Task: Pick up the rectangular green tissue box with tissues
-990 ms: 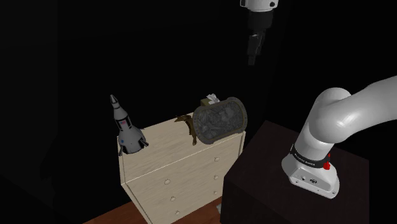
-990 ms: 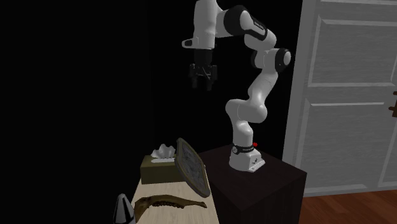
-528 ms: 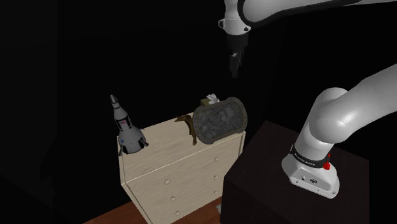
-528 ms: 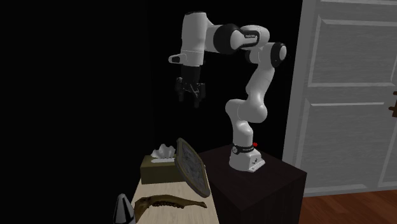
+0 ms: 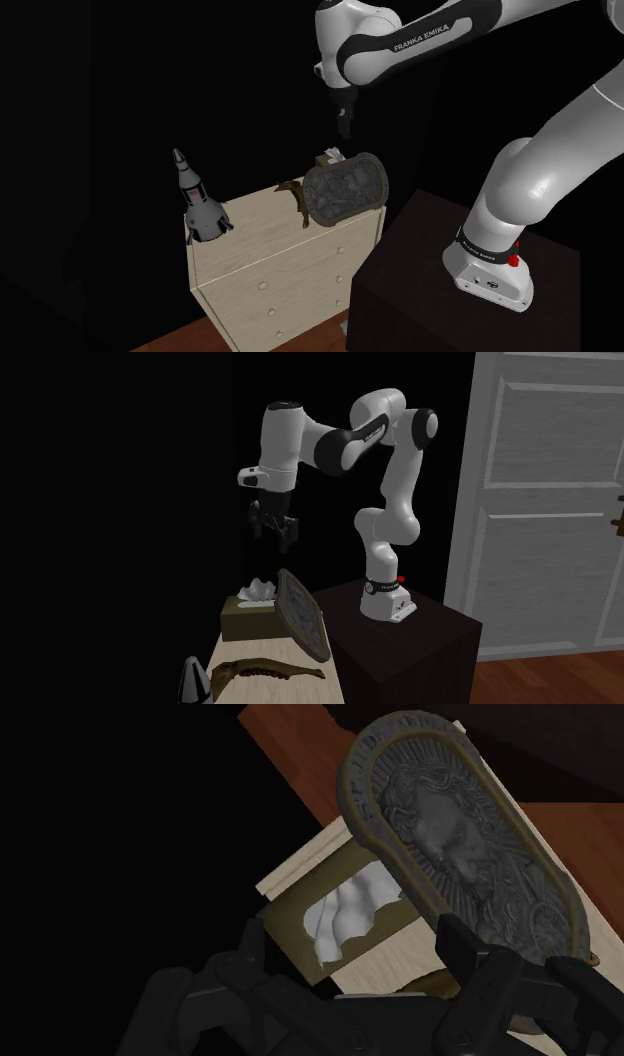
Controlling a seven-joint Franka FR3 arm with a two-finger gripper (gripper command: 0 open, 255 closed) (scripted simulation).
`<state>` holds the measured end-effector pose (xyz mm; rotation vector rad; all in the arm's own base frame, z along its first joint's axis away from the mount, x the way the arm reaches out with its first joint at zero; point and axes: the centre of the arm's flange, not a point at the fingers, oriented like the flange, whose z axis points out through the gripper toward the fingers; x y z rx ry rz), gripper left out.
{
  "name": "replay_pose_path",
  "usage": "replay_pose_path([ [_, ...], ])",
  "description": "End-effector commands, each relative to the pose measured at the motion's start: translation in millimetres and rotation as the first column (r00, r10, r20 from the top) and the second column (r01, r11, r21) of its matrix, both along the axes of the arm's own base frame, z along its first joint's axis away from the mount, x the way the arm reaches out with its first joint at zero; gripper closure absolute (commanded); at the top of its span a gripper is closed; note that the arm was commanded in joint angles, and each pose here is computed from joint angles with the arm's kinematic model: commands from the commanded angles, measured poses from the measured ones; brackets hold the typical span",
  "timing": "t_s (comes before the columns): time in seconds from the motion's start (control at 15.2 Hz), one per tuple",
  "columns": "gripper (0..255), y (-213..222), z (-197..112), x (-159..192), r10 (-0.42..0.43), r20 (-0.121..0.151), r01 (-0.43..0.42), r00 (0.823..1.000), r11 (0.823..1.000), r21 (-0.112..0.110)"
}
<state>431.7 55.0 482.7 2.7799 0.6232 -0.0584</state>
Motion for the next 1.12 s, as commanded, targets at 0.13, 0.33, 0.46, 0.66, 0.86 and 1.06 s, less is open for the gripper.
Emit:
replay_pose_path([
  [0.13, 0, 6, -43, 32, 0.067, -0.009, -0.067, 0.998, 0.996, -0.058],
  [0.33, 0, 11, -74, 58, 0.115, -0.018, -0.116, 0.993, 0.988, -0.101],
  [0.46, 0, 14, -89, 70, 0.139, -0.024, -0.141, 0.990, 0.982, -0.123],
  [0.66, 0, 14, -105, 70, 0.139, -0.024, -0.141, 0.990, 0.982, -0.123],
  [0.86, 0, 14, -121, 70, 0.139, -0.024, -0.141, 0.990, 0.982, -0.123],
  [1.06, 0, 14, -129, 70, 0.139, -0.024, -0.141, 0.990, 0.982, -0.123],
])
